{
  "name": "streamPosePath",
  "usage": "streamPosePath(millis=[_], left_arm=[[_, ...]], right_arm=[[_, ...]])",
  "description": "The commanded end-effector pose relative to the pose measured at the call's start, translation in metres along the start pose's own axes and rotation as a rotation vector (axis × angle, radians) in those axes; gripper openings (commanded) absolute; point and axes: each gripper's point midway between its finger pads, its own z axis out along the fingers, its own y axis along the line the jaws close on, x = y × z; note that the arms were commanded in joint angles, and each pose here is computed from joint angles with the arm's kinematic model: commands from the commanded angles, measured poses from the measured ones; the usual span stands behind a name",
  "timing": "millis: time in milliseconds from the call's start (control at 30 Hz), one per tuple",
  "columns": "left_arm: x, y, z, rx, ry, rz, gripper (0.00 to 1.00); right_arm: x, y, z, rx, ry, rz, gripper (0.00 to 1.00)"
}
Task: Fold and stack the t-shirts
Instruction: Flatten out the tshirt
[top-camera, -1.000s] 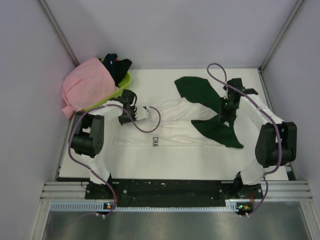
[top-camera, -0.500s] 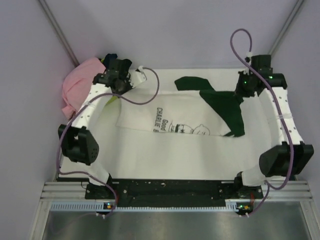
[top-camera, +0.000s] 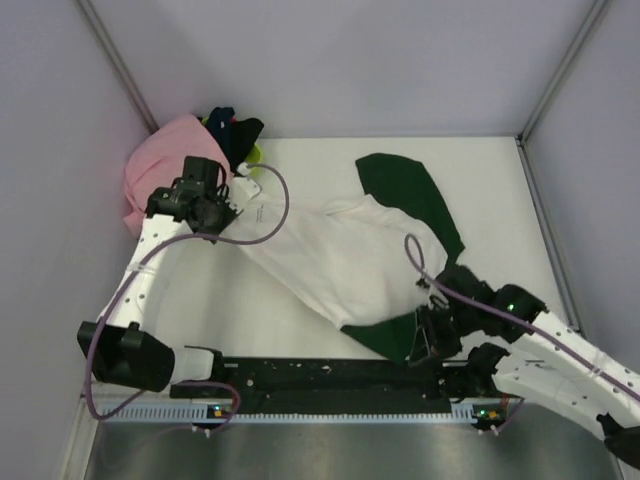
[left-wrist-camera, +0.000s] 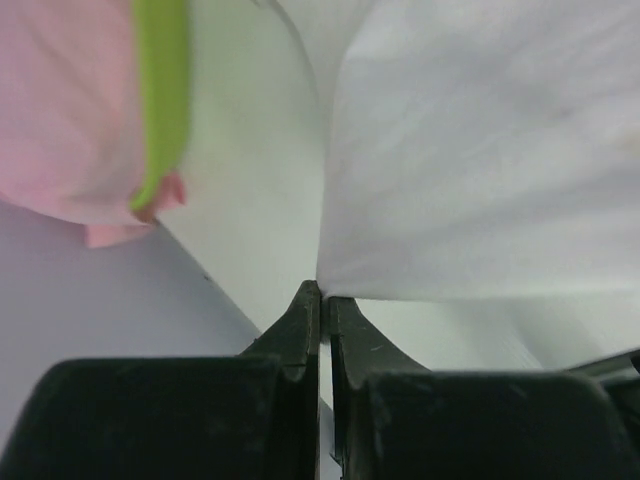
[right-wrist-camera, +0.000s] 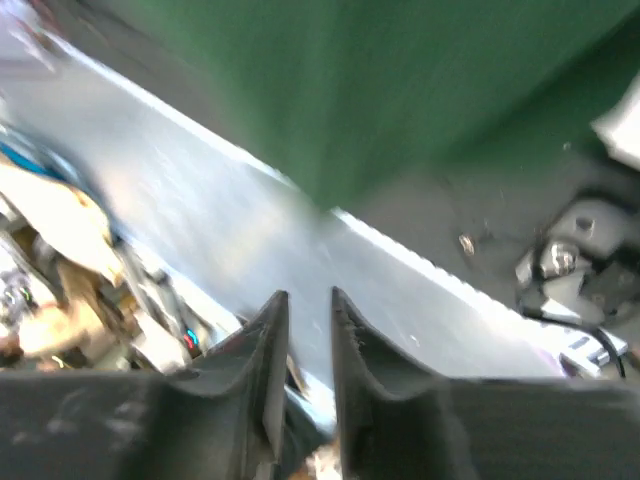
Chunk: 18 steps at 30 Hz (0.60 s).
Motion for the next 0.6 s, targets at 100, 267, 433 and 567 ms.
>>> streamPosePath(millis=[100,267,433,567], left_arm=[[0.039,-0.041,0.023,0.104,0.068,-0.028,0.00],[0.049,-0.063,0.027,0.170,0.055,-0.027,0.00],[0.060,-0.072,0.031,0.180,0.063,-0.031,0.00],[0.061,-0.073,0.031,0.168,0.053,-0.032,0.00]], right_arm=[[0.078,-0.008,0.008,0.029,0.128,0.310,0.99],[0.011,-0.041,-0.001,0.359,-0.173,0.222,0.99],[-0.047,-0.068,0.008,0.599,-0.224,0.087,0.95],[-0.074,-0.095,0.033,0.550,-0.200,0.169,0.51]])
